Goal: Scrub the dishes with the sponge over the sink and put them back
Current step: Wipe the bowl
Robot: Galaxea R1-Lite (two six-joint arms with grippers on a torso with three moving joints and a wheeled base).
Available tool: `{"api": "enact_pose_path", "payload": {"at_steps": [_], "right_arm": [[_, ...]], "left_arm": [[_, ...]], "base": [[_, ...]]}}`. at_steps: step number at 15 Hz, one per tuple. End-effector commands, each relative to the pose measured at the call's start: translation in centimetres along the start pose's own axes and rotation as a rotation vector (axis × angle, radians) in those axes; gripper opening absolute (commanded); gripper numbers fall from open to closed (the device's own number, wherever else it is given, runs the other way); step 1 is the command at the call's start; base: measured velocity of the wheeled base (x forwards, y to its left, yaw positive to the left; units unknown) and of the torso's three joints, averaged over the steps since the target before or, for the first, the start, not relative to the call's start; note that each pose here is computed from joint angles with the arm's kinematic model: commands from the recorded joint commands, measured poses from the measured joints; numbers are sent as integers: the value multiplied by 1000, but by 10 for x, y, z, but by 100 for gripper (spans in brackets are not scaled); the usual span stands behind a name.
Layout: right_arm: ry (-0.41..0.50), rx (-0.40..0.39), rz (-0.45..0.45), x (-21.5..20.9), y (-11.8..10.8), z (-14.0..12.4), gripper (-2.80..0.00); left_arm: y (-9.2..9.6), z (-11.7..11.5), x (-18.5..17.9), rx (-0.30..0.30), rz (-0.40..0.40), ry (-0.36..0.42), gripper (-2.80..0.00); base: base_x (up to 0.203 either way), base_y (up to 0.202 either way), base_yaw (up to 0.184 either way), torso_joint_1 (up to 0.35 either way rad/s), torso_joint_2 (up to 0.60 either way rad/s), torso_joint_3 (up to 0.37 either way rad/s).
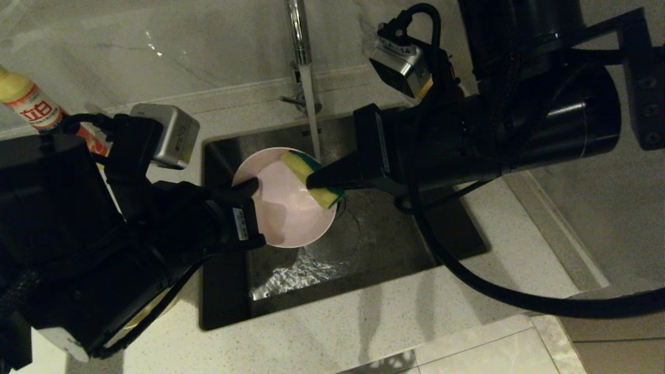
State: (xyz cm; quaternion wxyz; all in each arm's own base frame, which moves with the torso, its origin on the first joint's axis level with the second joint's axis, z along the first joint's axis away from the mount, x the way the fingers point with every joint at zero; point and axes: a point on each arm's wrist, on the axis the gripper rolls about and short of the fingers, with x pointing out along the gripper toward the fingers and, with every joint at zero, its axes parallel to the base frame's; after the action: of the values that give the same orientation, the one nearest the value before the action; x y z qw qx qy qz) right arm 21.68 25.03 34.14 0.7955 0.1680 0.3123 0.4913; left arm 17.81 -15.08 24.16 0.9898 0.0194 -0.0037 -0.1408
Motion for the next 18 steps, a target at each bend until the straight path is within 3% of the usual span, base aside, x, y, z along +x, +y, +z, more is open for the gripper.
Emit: {"api": "enact_pose_path", "payload": {"at_steps": [1,10,18], "right_arm": [[3,2,1,13,-3,4,-280],[46,-13,34,30,8,-6,-280],[-18,-2,-2,-27,7,0,-280]], "left_arm": [[2,-1,-4,1,2,0,-280],[2,-1,-3,-2,0,1,-280],[3,1,-3,-14,8,-9,-280]], "base": [[0,0,0,0,0,0],[0,0,0,0,0,0],[0,0,0,0,0,0]]}}
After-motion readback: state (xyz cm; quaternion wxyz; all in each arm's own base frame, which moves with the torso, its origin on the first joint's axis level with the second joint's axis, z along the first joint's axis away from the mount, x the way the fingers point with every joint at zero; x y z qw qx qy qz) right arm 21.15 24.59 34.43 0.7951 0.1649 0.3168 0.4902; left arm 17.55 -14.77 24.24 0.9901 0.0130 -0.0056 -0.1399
